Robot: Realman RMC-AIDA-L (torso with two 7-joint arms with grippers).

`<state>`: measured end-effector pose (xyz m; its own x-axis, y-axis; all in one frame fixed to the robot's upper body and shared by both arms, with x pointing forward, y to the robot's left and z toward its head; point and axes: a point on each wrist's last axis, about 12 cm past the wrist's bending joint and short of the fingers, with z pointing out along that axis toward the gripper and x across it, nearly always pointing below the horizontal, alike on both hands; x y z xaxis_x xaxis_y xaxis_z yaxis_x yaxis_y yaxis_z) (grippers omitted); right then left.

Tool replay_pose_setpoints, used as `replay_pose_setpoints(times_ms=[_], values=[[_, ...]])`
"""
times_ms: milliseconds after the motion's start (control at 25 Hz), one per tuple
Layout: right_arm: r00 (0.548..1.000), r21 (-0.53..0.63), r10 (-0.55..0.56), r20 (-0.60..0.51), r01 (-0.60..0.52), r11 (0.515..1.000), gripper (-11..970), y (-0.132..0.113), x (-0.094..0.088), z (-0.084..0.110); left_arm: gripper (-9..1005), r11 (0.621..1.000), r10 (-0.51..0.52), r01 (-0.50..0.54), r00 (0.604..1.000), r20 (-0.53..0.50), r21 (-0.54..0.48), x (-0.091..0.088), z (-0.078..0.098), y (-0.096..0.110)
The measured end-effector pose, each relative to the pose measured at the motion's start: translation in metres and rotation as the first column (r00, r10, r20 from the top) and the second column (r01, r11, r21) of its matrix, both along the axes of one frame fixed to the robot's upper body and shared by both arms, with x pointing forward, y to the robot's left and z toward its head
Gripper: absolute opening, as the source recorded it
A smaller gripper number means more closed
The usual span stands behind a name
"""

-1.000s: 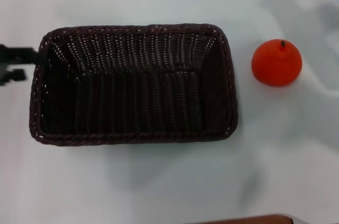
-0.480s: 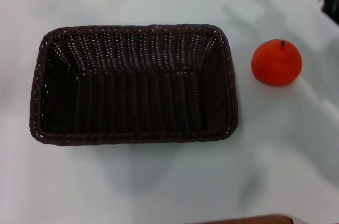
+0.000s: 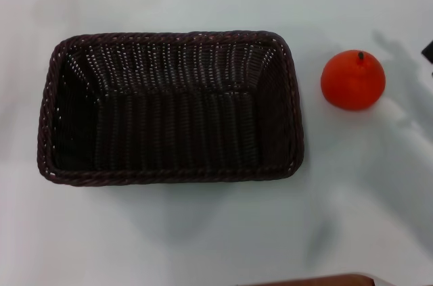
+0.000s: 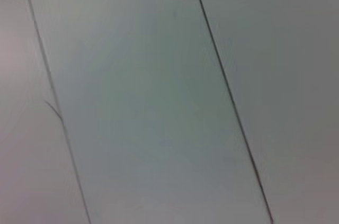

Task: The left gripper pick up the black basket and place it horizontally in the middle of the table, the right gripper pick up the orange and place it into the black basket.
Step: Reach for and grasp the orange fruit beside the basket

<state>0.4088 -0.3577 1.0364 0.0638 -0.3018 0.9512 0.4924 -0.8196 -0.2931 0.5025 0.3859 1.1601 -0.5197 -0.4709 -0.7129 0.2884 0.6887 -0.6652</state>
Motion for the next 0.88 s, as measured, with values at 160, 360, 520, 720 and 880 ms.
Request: replay_pose_setpoints(times_ms=[160, 360, 520, 720, 880], values=[[0.998, -0.035, -0.034, -0.044, 0.032, 0.999, 924, 0.005, 0.009, -0.011, 878, 0.999, -0.015, 0.016, 1.0, 0.019, -0.029, 0.001, -0.002, -0.002], [0.998, -0.069, -0.047, -0.052, 0.043, 0.997, 924, 0.011, 0.029, -0.014, 876, 0.999, -0.03, 0.031, 0.999, 0.036, -0.042, 0.001, -0.006, -0.007], [0.997, -0.107, -0.001, -0.082, -0.008, 0.994, 925, 0.021, 0.05, -0.015, 875, 0.997, -0.039, 0.042, 0.998, 0.038, -0.064, 0.001, -0.009, -0.01], [0.989, -0.15, 0.086, -0.119, -0.104, 0.983, 925, 0.038, 0.066, -0.017, 875, 0.996, -0.048, 0.052, 0.998, 0.048, -0.079, 0.001, -0.012, -0.012], [0.981, -0.172, 0.086, -0.172, -0.116, 0.978, 917, 0.043, 0.071, -0.024, 876, 0.995, -0.046, 0.051, 0.998, 0.05, -0.087, 0.0, -0.012, -0.012]])
